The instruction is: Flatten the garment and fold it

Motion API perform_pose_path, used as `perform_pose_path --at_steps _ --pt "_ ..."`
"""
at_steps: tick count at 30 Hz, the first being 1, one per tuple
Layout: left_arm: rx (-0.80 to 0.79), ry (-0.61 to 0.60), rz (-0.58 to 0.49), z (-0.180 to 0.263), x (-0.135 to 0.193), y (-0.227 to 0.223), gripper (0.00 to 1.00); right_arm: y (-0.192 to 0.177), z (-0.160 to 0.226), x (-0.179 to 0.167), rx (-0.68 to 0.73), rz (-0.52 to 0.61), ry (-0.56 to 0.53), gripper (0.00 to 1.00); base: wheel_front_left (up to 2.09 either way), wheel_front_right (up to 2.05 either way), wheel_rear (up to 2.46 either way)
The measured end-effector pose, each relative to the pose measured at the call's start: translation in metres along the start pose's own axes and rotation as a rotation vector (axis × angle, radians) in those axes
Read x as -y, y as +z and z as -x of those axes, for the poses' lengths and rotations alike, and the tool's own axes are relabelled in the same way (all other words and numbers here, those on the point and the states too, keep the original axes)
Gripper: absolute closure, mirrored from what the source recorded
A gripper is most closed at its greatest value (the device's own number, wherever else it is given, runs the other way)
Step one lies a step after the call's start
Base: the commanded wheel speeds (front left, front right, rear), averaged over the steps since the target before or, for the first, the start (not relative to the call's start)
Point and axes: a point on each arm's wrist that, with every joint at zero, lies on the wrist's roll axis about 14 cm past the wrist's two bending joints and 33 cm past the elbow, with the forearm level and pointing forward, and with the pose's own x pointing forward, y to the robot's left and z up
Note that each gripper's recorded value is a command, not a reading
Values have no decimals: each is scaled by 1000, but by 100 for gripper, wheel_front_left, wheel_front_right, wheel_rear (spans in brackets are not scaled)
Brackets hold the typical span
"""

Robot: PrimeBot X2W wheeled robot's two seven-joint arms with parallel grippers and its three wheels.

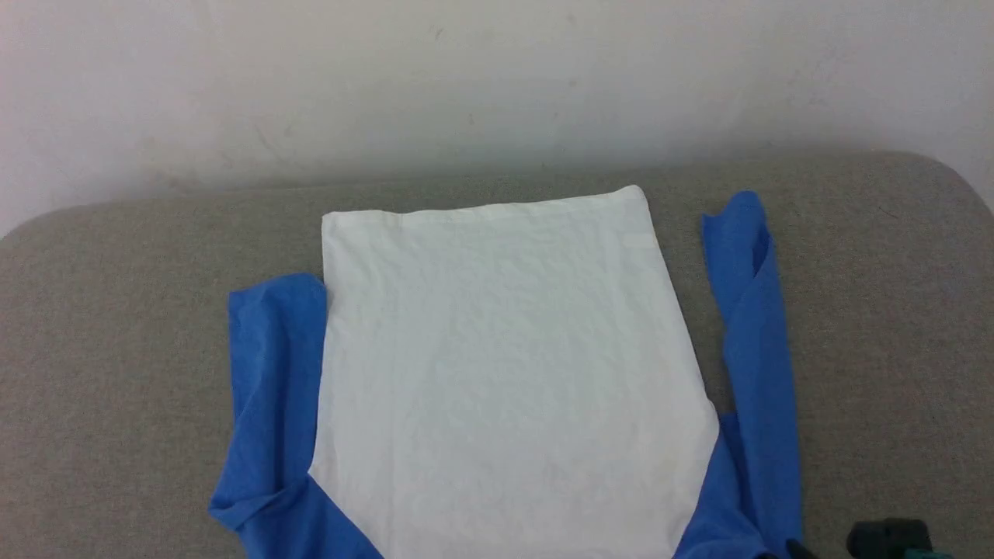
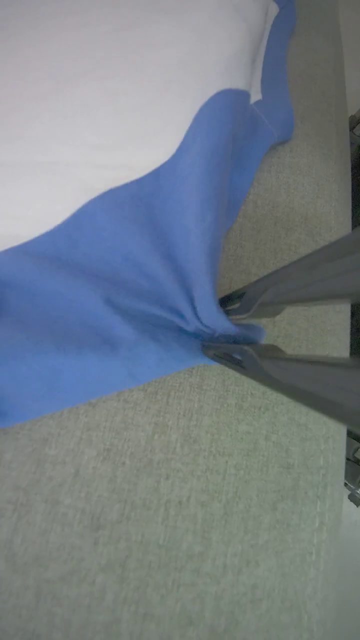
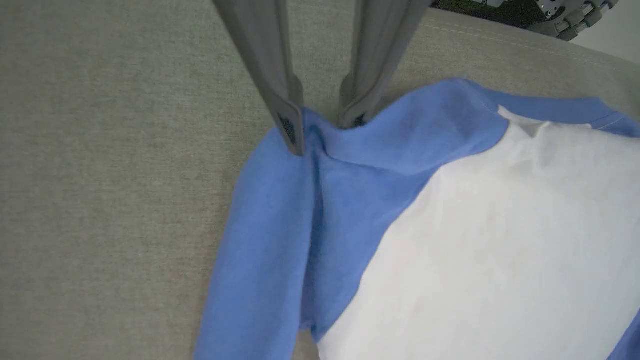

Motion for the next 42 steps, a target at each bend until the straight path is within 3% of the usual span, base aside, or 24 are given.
perform_pose_path --at_steps 12,22,27,31,34,42 --pt "314 -36 83 17 4 84 0 106 27 -14 527 26 23 0 0 0 0" --pt "718 34 -12 40 -8 199 0 154 41 -15 687 65 4 0 0 0 0" --pt "810 31 -40 23 -5 252 0 176 33 -17 726 75 6 0 0 0 0" --pt "781 -15 -69 -9 1 288 0 185 17 -18 714 82 11 0 0 0 0" --pt "671 -44 -109 -44 4 299 0 186 2 -18 688 85 16 0 0 0 0" --pt "257 -72 -149 -134 0 276 0 177 -36 -13 606 76 16 0 0 0 0"
